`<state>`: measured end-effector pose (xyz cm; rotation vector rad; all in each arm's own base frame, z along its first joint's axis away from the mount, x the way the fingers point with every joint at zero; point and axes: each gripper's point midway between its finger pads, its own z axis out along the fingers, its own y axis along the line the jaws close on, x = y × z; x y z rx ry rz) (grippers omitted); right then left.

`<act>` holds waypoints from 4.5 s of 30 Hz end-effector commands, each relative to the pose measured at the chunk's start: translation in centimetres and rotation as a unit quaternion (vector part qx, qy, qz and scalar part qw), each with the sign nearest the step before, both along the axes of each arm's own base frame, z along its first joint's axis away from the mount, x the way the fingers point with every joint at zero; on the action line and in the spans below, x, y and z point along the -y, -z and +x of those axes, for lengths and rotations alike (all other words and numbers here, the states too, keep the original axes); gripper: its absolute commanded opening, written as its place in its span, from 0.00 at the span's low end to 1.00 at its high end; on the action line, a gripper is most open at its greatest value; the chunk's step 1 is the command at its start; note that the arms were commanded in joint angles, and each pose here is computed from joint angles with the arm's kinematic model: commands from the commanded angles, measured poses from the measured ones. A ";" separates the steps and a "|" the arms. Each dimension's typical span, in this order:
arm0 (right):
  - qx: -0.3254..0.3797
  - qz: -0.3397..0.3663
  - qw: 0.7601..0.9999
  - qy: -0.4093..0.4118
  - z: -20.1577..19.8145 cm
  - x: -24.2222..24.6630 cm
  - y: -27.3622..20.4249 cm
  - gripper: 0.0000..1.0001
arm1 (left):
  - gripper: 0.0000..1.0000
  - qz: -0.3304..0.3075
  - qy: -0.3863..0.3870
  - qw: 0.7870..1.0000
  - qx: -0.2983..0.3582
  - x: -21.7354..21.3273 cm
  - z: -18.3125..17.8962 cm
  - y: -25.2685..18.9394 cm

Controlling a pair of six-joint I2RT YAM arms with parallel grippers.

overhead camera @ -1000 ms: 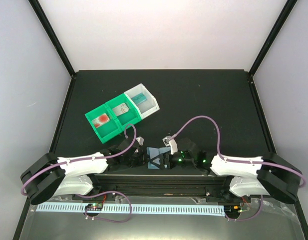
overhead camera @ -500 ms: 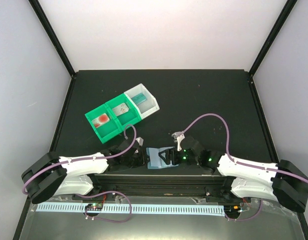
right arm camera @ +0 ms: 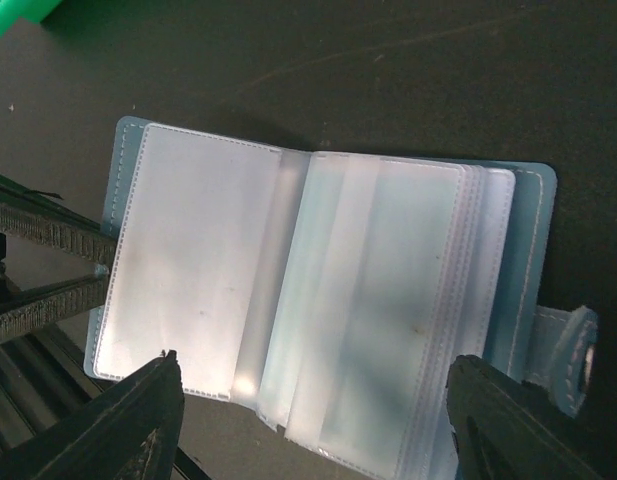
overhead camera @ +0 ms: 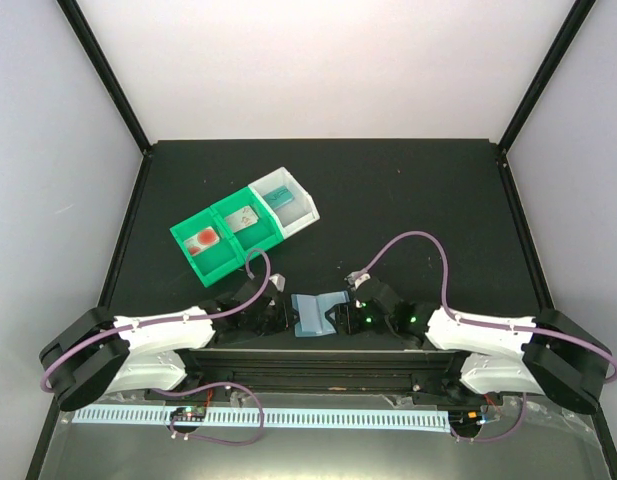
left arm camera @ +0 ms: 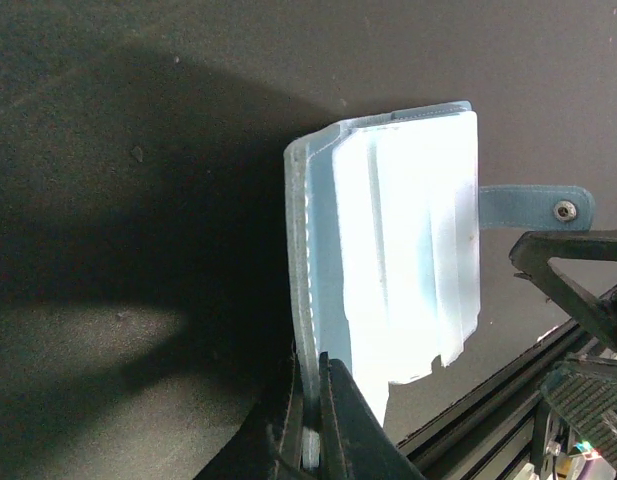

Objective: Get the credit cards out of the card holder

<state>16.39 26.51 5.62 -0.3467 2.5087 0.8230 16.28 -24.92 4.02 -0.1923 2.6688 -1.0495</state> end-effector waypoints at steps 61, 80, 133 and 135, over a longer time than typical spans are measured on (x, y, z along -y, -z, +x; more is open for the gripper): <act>0.008 0.117 0.990 -0.074 -1.3 -3.7 -2.7 0.62 | 0.08 0.005 -0.010 1.000 -0.002 -0.3 -0.5 0.3; 0.022 0.088 0.995 -0.040 -0.4 -2.2 -1.6 0.18 | 0.40 0.014 -0.033 0.999 0.003 -2.0 -0.9 -0.5; 0.022 0.151 0.983 -0.102 -1.5 -5.0 -3.4 0.29 | 0.20 0.029 0.026 0.998 0.045 -1.1 -0.6 2.2; 0.017 0.157 0.982 -0.107 -1.6 -5.3 -3.5 0.30 | 0.20 0.029 0.027 0.998 0.045 -1.0 -0.6 2.2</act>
